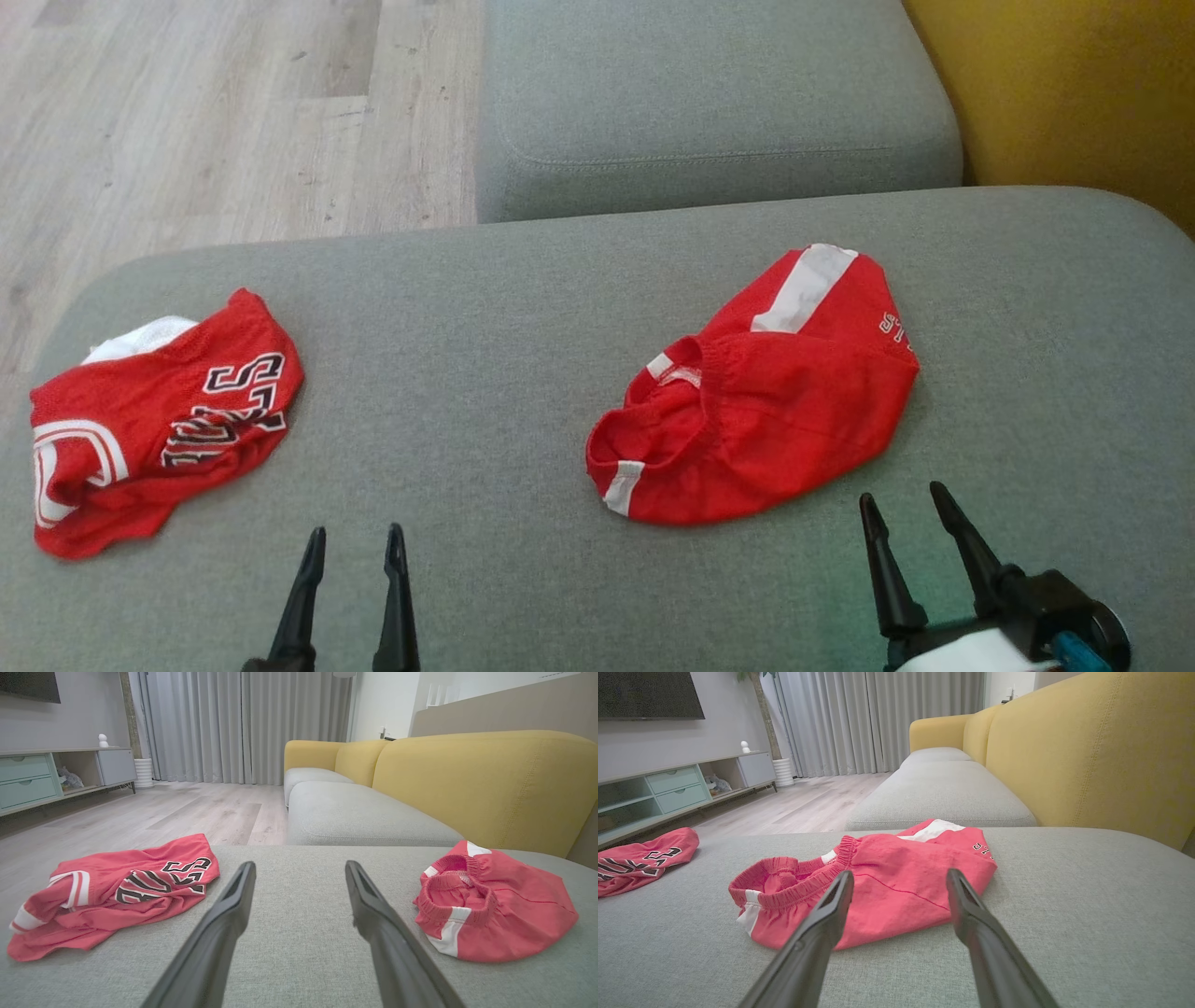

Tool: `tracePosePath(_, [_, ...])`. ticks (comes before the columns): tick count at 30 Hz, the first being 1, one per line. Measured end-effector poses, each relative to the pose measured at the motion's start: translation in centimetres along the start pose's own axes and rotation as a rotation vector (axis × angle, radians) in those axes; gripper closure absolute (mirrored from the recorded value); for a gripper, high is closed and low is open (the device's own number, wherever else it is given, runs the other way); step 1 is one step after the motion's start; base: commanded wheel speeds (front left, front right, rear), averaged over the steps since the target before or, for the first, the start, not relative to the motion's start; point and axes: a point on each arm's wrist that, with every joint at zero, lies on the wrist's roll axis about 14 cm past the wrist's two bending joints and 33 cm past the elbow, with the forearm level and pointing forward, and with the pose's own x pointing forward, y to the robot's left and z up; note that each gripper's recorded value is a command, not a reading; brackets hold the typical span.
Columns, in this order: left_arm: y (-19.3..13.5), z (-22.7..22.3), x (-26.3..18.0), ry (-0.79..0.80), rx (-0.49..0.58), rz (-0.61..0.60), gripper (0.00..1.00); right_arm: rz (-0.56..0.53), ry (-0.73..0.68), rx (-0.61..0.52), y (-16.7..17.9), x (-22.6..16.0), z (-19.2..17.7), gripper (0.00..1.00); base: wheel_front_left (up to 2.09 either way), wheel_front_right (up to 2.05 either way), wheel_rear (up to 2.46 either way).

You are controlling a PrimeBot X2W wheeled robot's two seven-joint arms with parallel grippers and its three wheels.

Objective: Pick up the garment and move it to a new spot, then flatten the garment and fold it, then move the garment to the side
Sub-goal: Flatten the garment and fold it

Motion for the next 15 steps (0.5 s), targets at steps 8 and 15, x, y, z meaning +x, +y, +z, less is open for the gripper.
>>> tracePosePath(8, [-1.0,-0.3,0.3,0.01,0.007,-0.045,0.0,-0.009,0.009,0.003,-0.2,-0.1,-0.3,0.0,0.0,0.0,0.0])
tracePosePath(15, [-5.1,-0.5,1.6,0.015,0.036,-0.245,0.0,-0.031,0.03,0.01,-0.8,-0.3,-0.9,0.0,0.0,0.0,0.0])
